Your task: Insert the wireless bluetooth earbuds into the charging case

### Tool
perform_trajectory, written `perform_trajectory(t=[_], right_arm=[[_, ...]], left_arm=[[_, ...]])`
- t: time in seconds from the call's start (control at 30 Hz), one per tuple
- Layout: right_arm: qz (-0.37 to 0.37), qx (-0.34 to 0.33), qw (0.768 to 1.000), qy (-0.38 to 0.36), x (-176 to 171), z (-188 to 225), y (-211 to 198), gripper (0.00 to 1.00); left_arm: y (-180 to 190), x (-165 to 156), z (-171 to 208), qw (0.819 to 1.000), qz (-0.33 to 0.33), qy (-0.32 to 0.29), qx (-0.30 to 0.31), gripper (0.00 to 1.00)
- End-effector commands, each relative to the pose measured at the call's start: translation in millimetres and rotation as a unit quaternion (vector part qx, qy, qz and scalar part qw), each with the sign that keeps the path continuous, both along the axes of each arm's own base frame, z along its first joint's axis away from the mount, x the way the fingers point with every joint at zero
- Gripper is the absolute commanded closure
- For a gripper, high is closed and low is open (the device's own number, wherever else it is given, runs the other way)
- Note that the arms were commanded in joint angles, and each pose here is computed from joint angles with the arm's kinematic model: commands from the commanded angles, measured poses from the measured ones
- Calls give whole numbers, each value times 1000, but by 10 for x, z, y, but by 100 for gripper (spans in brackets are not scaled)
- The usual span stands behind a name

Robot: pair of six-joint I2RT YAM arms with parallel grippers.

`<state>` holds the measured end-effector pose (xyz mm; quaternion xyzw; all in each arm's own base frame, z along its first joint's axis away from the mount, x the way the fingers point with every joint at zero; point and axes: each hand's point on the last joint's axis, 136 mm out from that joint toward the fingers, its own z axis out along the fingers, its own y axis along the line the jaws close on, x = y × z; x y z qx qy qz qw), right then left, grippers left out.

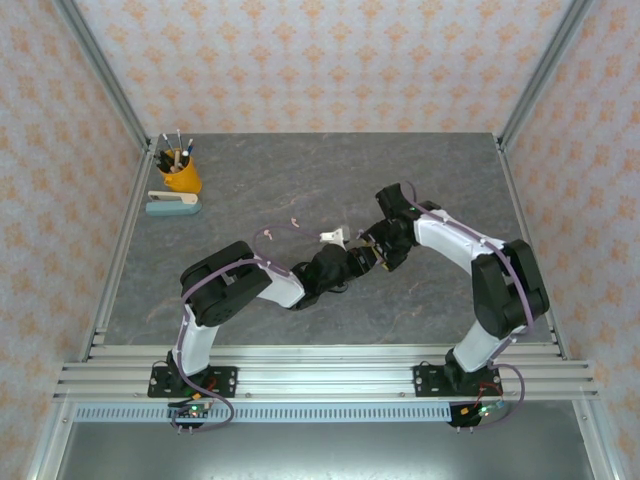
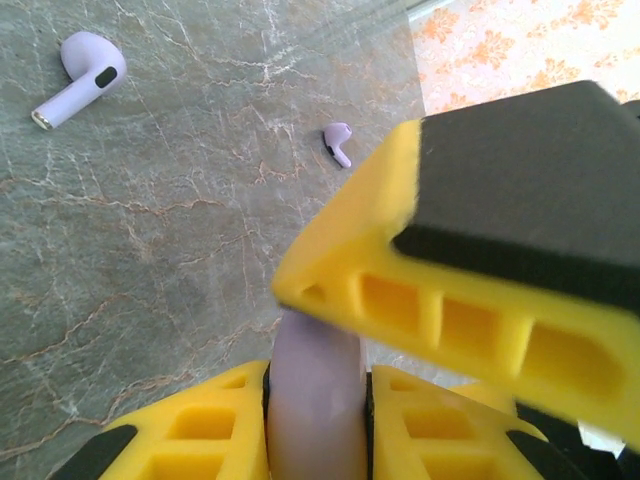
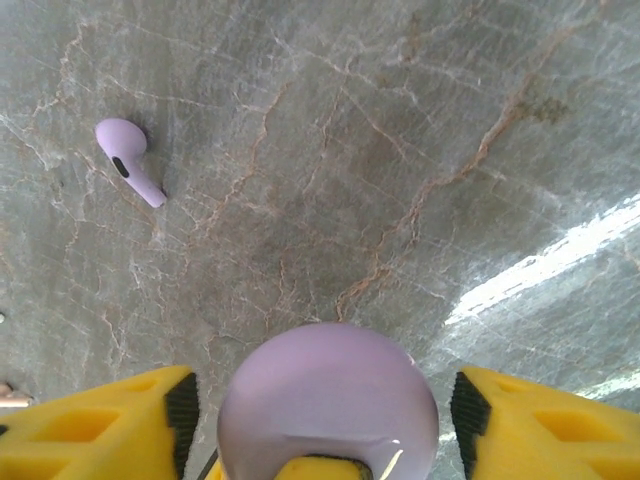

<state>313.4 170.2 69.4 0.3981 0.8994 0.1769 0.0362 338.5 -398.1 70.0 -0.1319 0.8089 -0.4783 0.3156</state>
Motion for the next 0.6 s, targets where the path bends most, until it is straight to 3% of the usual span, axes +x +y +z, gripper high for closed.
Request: perform_trajectory(t=[0.0, 0.27, 0.37, 0.47, 0.57], right_arm=[[-22, 11, 999, -41, 160, 313, -228, 26], [13, 5, 987, -163, 338, 659, -645, 18], [19, -44, 979, -197, 271, 676, -819, 15], [46, -44, 964, -257, 232, 761, -815, 13], [118, 4, 944, -307, 169, 863, -575, 14]], left_arm=[[-17, -16, 99, 1000, -8, -5, 12, 99], [140, -180, 434, 991, -108, -9, 77, 100], [312, -162, 561, 984, -146, -12, 103, 100], [503, -80, 695, 980, -171, -12, 100, 100], [644, 3, 825, 977, -192, -15, 90, 100]])
